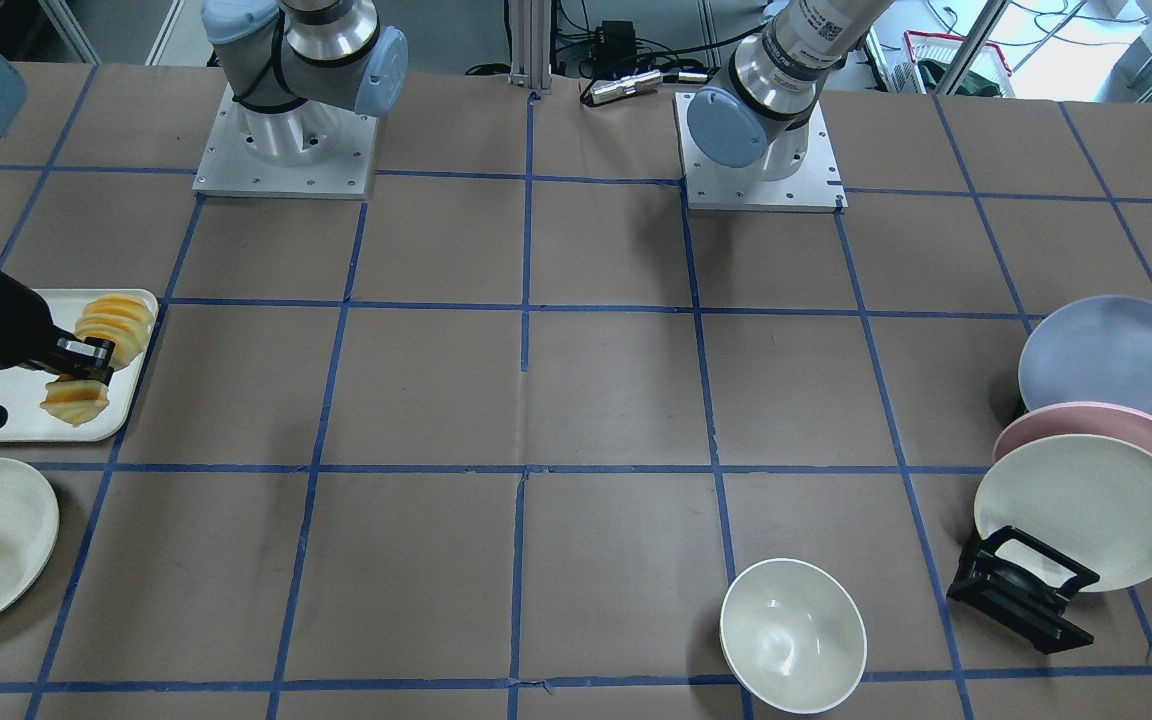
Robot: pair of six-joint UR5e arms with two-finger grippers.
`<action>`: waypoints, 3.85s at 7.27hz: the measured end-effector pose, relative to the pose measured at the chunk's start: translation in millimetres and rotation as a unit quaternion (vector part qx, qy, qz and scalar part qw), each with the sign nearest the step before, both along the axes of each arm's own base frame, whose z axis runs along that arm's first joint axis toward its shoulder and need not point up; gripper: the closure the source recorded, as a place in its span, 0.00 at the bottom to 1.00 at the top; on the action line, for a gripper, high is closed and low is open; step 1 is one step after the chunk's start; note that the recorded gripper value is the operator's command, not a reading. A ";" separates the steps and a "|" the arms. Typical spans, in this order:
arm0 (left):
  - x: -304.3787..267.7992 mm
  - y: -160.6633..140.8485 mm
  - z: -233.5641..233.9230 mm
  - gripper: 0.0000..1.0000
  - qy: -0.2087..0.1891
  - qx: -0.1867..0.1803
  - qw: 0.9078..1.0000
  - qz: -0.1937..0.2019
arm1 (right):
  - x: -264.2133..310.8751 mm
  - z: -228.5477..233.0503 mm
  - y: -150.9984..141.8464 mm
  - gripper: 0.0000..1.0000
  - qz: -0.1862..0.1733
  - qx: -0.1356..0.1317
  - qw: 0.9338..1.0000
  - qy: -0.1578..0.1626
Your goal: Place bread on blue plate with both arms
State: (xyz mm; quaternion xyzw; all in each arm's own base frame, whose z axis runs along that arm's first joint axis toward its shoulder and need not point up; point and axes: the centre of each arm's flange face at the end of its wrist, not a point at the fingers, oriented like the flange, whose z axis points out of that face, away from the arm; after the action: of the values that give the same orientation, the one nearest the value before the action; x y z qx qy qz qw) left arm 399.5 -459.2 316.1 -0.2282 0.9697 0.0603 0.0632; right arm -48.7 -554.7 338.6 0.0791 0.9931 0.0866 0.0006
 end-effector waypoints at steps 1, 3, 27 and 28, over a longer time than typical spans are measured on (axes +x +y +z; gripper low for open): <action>-8.2 6.3 27.4 1.00 0.018 0.024 1.000 -0.007 | 7.8 0.8 -0.2 1.00 -0.005 0.001 1.000 0.002; -43.1 29.7 83.4 1.00 0.060 0.061 0.996 -0.014 | 19.2 1.1 -0.5 1.00 -0.004 0.001 1.000 0.001; -524.2 -48.1 133.4 0.00 0.099 -0.049 0.963 -0.245 | 394.4 -104.8 -2.6 0.97 -0.011 -0.016 0.999 -0.029; -514.5 -46.0 163.7 0.00 0.087 -0.049 0.959 -0.263 | 402.1 -112.0 2.0 0.87 -0.005 -0.010 1.000 -0.026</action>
State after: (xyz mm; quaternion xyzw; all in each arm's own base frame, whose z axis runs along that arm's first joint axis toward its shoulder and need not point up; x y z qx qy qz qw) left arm -115.0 -505.1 479.8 0.0386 0.9990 0.0134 -0.0191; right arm 353.4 -552.7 226.6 0.0819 0.9932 0.0783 0.0281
